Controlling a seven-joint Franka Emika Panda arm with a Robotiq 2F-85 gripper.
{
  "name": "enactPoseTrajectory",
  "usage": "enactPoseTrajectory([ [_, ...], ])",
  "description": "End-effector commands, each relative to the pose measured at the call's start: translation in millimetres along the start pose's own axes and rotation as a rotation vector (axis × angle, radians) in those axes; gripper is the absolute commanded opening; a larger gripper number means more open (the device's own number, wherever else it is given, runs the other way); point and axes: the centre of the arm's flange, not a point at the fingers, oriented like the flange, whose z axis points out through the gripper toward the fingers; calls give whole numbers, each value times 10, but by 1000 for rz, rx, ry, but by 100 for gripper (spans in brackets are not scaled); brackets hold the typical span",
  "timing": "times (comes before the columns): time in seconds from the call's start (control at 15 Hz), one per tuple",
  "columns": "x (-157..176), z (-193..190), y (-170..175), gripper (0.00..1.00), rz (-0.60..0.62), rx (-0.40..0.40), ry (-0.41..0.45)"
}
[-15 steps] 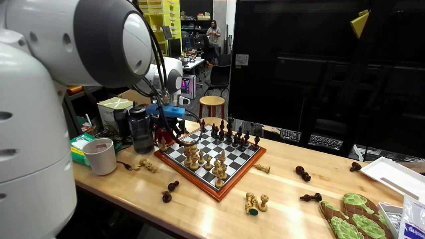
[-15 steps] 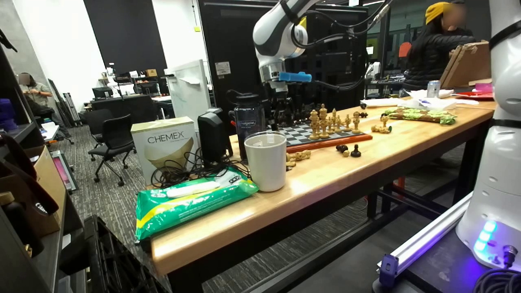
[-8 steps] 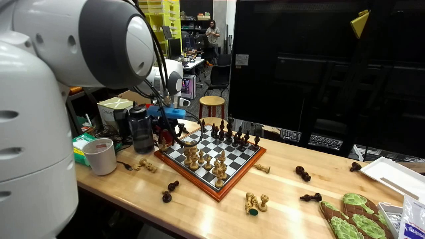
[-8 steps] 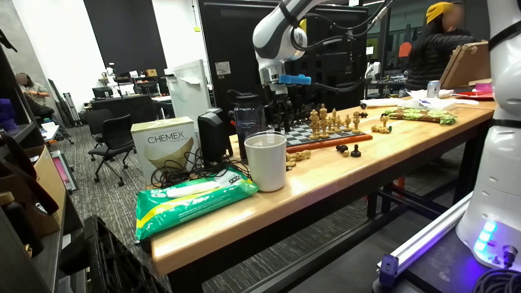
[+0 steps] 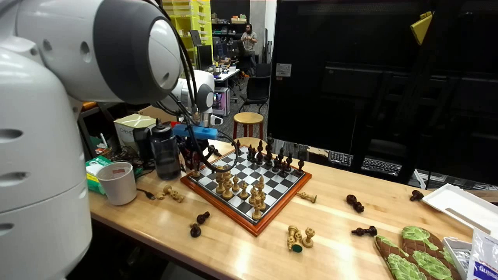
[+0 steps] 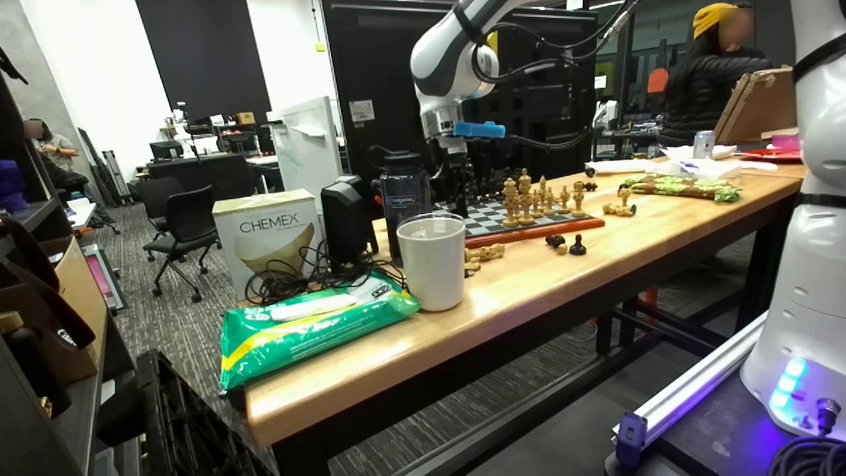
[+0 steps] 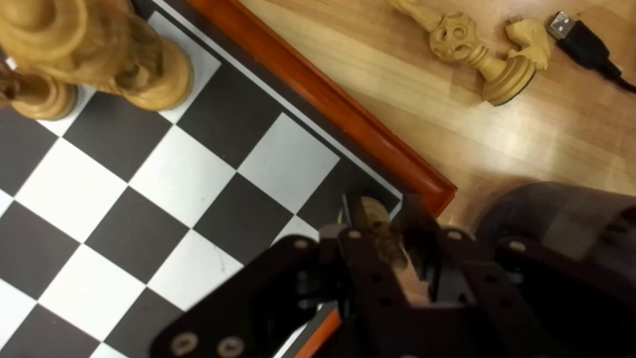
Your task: Pick up the white rook from the left corner of the chess board and put it in front of the white queen
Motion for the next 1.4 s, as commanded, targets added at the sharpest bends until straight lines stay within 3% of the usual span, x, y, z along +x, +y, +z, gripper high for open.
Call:
enactPoseTrajectory([
  [0.0,-10,-36,-8,6,-6,11,6],
  [0.8,-39,-679,354,6,95,-178,57],
  [1.33,-223,-720,745,6,225,-187,30],
])
